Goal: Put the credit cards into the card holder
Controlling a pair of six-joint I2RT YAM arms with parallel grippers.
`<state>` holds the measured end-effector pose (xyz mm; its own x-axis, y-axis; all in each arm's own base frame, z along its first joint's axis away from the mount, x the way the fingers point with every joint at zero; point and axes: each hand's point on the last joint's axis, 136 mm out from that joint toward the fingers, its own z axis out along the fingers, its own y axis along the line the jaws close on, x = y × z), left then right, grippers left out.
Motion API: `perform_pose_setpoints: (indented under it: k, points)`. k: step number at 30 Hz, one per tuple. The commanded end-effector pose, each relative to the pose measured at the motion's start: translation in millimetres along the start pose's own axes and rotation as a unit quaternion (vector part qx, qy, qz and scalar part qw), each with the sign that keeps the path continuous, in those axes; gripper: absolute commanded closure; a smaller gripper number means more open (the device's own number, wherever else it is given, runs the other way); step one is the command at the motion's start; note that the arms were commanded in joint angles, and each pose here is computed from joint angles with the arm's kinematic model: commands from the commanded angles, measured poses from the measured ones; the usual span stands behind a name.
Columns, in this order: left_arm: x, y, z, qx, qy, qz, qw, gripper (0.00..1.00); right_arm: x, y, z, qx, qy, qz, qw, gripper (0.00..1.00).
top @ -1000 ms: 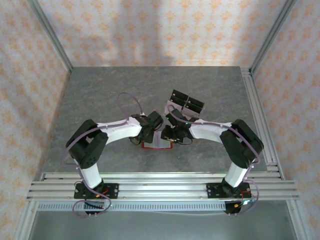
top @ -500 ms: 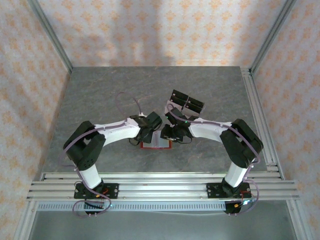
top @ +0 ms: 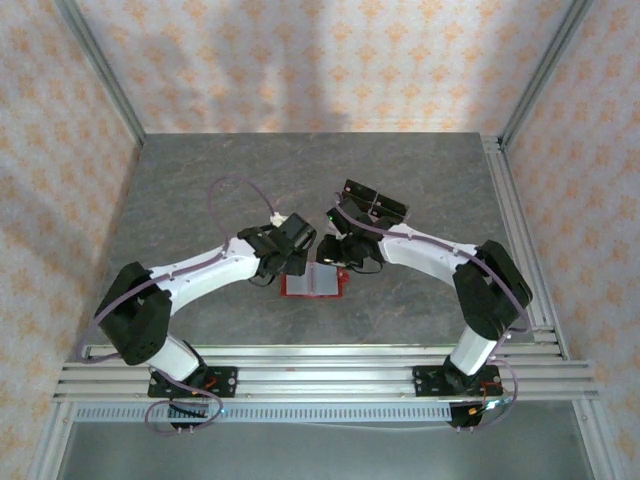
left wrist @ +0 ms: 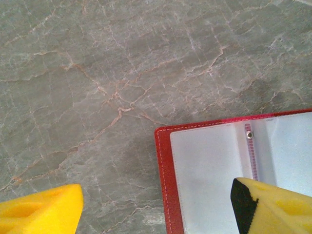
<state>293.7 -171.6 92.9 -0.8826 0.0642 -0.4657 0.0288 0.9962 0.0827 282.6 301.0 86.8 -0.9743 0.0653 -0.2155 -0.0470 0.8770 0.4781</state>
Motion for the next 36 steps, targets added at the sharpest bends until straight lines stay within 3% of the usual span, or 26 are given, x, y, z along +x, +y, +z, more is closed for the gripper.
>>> perform_pose_setpoints:
  k: [1, 9, 17, 25, 36]
  points:
    - [17, 4, 13, -0.008, 0.021, 0.01, 1.0, 0.19, 3, -4, -2, 0.015, 0.005, -0.011, 1.0, 0.66]
    - [35, 6, 32, -0.021, 0.043, 0.021, 0.999, 0.19, 11, 5, 15, 0.013, 0.025, -0.019, 0.999, 0.66]
    - [47, 19, 40, -0.062, 0.065, 0.045, 0.995, 0.2, 22, -26, 22, 0.061, 0.03, -0.018, 0.998, 0.68]
    - [57, 26, 45, -0.08, 0.076, 0.051, 0.993, 0.2, 26, -56, 3, 0.098, 0.007, -0.006, 0.995, 0.68]
    - [64, 31, 52, -0.092, 0.081, 0.054, 0.991, 0.2, 33, -66, 9, 0.092, 0.011, 0.011, 0.996, 0.69]
